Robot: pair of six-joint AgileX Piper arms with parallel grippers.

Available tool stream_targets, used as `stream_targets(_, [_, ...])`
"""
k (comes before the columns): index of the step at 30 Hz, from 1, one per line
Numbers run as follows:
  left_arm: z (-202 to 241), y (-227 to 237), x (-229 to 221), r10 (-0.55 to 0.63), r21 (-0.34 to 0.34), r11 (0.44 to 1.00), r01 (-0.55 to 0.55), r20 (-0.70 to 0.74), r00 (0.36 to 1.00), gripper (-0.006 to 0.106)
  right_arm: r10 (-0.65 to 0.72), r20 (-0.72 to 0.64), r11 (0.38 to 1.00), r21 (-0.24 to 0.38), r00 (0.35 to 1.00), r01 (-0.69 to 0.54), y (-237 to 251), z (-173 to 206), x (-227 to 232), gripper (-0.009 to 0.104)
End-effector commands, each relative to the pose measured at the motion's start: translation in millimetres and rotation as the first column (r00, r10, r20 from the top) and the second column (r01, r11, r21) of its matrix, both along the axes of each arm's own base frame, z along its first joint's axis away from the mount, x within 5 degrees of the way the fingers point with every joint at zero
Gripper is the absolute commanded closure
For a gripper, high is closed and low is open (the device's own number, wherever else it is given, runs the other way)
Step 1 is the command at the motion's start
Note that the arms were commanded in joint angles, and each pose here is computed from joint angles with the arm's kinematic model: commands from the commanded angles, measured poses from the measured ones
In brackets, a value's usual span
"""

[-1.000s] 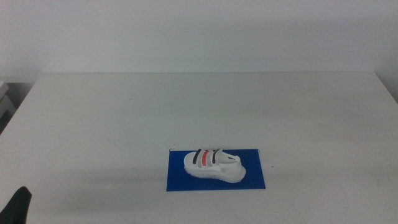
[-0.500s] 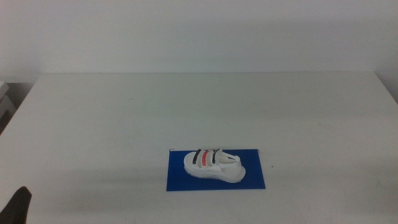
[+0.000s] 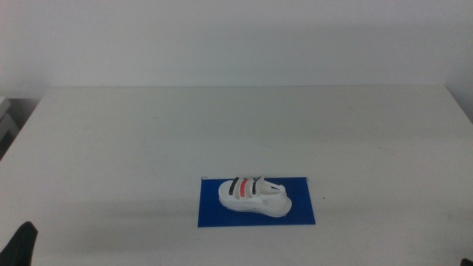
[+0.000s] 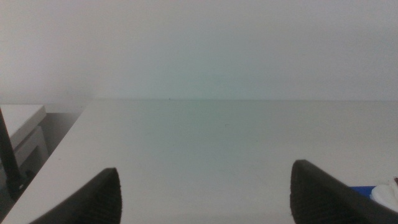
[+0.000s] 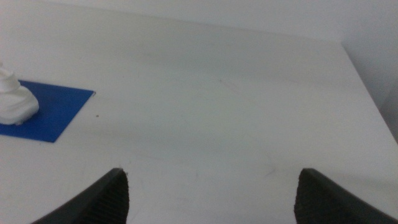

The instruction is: Use one arm to grab the shoe from the table and place it on the mat.

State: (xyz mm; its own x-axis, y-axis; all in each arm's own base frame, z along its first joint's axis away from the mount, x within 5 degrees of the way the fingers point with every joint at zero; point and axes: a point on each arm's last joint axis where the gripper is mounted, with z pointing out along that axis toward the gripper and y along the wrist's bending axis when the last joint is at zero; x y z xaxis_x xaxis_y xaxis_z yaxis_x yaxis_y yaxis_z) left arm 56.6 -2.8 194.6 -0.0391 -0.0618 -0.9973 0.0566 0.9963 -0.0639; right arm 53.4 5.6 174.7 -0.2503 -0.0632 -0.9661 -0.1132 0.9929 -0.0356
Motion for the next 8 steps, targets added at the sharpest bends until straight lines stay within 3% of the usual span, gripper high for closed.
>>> stream_targets(1, [4.5, -1.1, -0.5, -0.013, -0.009, 1.000, 0.014, 0.077, 0.997, 0.008, -0.003, 0.118, 1.000, -0.020, 0.993, 0.005, -0.7, 8.0, 0.5, 0.020])
stream_targets(8, [4.5, -1.1, -0.5, -0.013, -0.009, 1.000, 0.014, 0.077, 0.997, 0.008, -0.003, 0.127, 1.000, -0.018, 0.992, 0.005, -0.7, 8.8, 0.6, 0.020])
